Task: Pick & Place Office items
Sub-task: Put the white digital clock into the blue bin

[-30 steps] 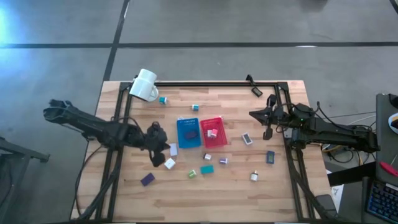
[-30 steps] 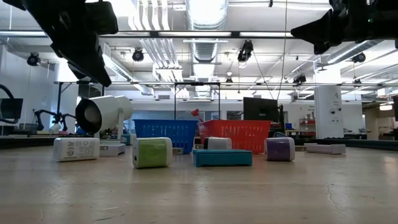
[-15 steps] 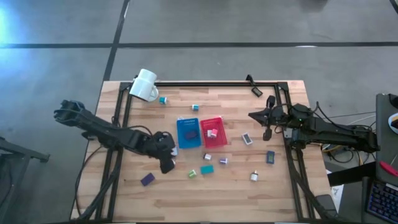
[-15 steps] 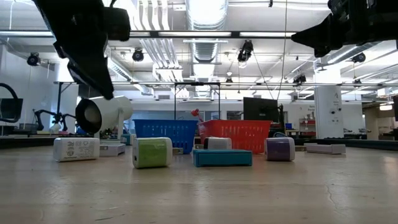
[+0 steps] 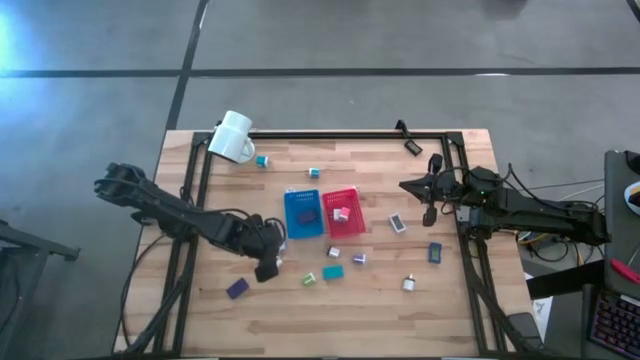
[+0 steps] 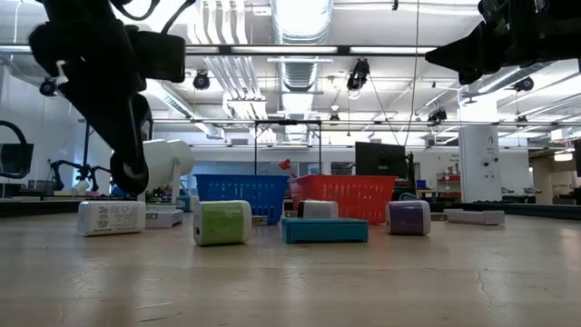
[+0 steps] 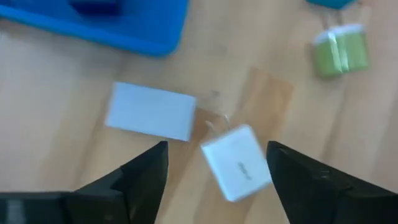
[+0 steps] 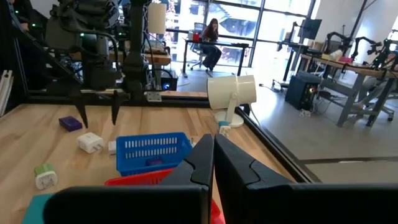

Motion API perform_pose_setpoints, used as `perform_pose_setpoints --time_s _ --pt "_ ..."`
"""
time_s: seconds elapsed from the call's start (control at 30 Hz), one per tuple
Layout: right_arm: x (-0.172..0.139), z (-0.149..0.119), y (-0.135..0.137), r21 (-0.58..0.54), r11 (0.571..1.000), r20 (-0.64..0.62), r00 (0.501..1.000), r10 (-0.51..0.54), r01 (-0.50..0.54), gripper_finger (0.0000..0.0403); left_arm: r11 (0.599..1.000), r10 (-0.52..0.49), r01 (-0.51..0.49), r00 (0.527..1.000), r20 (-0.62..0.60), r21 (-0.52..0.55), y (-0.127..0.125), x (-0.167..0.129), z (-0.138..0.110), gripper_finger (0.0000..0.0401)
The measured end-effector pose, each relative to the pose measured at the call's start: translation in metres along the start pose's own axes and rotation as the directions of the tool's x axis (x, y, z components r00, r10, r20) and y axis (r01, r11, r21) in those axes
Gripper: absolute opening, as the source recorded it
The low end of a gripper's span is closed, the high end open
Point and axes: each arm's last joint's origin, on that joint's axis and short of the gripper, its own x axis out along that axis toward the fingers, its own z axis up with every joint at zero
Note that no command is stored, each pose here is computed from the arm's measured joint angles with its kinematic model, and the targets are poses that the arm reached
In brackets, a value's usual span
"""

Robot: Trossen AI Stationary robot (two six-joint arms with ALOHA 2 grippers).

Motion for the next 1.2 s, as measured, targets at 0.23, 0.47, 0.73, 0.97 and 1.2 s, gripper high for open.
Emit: perform_pose_setpoints --time_s 0.23,0.47,0.73,0.97,1.2 --pt "0.0 -0.003 0.0 0.005 1.0 -0.009 1.0 0.0 0.0 0.0008 0.993 -0.024 0.024 1.0 -0.001 0.118 -0.011 0.002 -0.006 0.0278" --pt "0.0 -0.005 0.0 0.024 1.0 -0.016 1.0 0.001 -0.001 0.0008 0.99 0.07 -0.079 0.994 0.078 0.116 -0.006 0.003 -0.002 0.028" --pt "0.0 -0.005 0.0 0.028 1.0 -0.016 1.0 0.001 -0.001 0.0008 0.983 0.11 -0.121 0.99 0.093 0.135 0.011 0.006 0.012 0.0315" --pt "0.0 -0.005 0.0 0.028 1.0 -0.016 1.0 0.002 -0.001 0.0008 0.967 0.132 -0.149 0.987 0.091 0.208 0.024 0.01 0.017 0.0346" --pt "0.0 -0.005 0.0 0.028 1.0 -0.016 1.0 0.001 -0.001 0.0008 0.969 0.161 -0.169 0.985 0.058 0.178 0.045 0.026 0.01 0.0357"
